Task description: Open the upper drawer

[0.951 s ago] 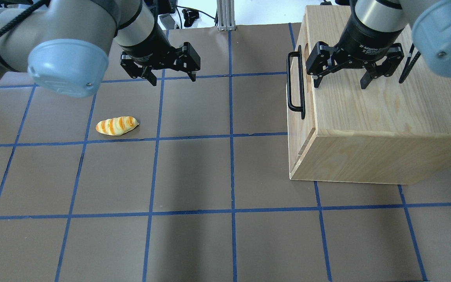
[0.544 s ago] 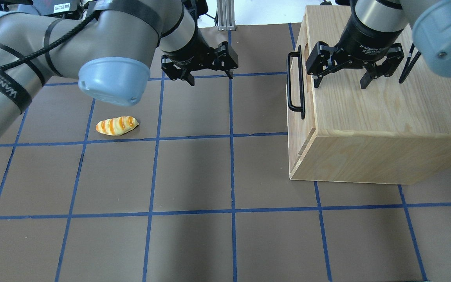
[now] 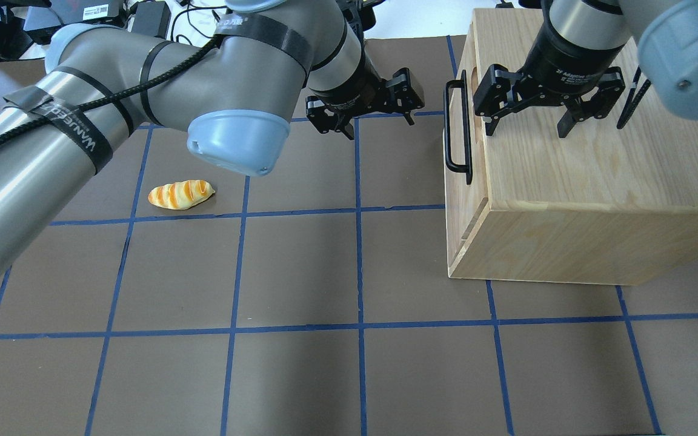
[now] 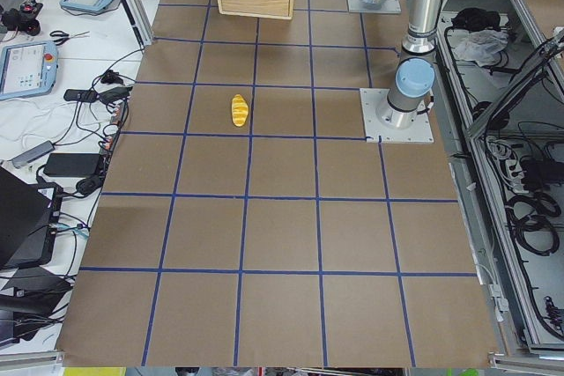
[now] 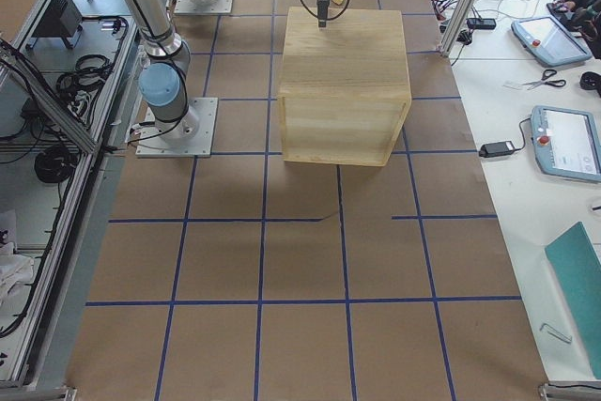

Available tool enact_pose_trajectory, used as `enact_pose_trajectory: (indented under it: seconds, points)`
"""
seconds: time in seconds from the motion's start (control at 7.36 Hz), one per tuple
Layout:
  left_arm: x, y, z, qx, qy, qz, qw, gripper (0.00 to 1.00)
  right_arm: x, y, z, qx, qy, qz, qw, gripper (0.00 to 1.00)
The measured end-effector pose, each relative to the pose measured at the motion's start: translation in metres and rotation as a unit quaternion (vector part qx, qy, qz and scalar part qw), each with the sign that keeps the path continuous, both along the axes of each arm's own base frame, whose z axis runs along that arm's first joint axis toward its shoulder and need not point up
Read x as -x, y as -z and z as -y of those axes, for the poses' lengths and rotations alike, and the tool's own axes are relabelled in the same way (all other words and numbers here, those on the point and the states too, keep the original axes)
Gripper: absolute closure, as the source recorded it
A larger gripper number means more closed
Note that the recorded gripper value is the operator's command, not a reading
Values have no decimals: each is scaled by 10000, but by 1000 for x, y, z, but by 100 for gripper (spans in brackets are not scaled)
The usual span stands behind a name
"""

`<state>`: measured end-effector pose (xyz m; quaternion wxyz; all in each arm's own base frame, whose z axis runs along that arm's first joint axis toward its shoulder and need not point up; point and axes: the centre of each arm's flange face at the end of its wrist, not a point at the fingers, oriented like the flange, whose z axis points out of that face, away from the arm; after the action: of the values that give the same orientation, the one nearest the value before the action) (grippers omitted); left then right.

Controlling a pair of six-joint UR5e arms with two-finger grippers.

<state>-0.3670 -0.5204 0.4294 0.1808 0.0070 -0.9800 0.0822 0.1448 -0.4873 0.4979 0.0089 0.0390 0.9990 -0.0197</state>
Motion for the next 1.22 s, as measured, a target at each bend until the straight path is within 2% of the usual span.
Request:
enact_pose_trajectory:
  seconds: [1.22]
  points:
    - [54, 32, 3, -56, -187, -223, 9996, 0, 0, 0, 0, 0, 0, -8, 10000, 0]
